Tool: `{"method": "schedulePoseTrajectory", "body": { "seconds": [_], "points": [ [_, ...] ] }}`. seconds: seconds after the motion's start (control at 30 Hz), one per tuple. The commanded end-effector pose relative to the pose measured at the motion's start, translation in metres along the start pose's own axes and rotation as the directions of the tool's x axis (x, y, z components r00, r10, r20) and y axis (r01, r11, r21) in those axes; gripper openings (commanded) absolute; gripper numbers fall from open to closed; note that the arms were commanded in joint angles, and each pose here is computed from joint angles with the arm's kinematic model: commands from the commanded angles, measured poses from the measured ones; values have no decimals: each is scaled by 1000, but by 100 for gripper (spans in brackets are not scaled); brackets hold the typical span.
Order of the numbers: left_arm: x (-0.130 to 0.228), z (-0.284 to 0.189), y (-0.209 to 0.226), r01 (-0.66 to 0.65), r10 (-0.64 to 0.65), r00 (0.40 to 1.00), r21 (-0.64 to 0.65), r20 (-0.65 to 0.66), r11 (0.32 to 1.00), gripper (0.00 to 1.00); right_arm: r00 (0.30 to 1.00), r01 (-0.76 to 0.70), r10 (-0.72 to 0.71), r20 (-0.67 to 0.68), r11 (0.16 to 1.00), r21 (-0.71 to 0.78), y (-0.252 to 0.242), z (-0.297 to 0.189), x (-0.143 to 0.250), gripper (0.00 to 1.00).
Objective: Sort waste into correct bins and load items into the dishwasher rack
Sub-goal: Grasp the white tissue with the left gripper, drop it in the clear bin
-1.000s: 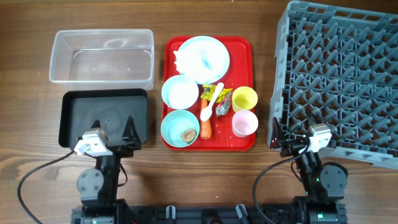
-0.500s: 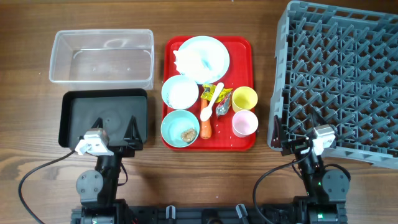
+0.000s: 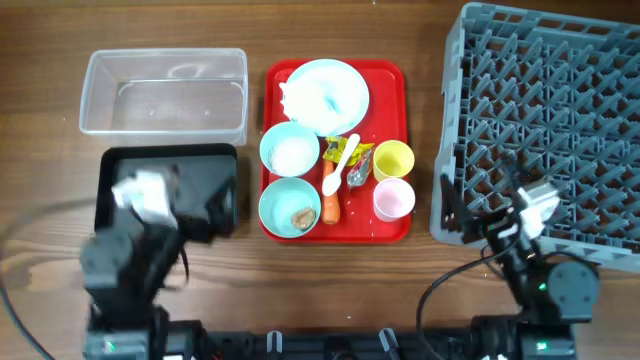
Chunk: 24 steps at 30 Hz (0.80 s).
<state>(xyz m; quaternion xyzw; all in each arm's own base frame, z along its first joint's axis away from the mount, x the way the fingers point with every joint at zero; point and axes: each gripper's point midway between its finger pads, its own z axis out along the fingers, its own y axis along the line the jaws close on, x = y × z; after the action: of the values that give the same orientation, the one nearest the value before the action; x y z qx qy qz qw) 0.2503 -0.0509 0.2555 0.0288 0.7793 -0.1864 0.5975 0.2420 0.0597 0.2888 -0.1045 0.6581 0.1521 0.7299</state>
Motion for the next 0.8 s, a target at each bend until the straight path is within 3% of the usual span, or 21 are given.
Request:
{"method": "schedulePoseTrajectory", "body": {
  "seconds": [0.0, 0.1, 0.23, 0.3, 0.33, 0.37, 0.53, 0.63, 0.77],
  "points": [
    [-72, 20, -4, -106, 105, 988, -3, -111, 994, 100, 996, -25, 17, -87, 995, -93, 12, 24, -41, 100],
    [-114, 57, -4, -49, 45, 956, -6, -290, 999, 100, 949, -124, 100, -298, 990, -62, 2, 53, -52, 100],
    [-117, 137, -19, -136, 93, 858, -50, -505, 989, 100, 856, -125, 80, -511, 991, -56, -10, 81, -36, 100],
    [-71, 187, -38, -259, 202, 749, 1, -631, 966, 100, 803, -157, 103, -587, 987, -41, -16, 90, -11, 100],
    [-46, 207, -49, -275, 230, 714, 37, -661, 961, 100, 774, -178, 122, -621, 984, -28, -17, 92, 1, 100],
    [0, 242, -72, -248, 244, 670, 98, -701, 964, 100, 719, -209, 150, -679, 978, -5, -19, 90, 22, 100],
    [87, 282, -102, -192, 273, 571, 197, -775, 961, 100, 578, -265, 202, -791, 963, 52, -19, 79, 63, 100],
    [136, 302, -71, -187, 132, 524, 37, -842, 982, 100, 556, -273, 209, -805, 960, 61, -20, 80, 72, 100],
    [175, 314, -43, -197, -25, 510, -145, -860, 970, 87, 552, -274, 211, -807, 960, 63, -20, 80, 73, 100]
  ]
}}
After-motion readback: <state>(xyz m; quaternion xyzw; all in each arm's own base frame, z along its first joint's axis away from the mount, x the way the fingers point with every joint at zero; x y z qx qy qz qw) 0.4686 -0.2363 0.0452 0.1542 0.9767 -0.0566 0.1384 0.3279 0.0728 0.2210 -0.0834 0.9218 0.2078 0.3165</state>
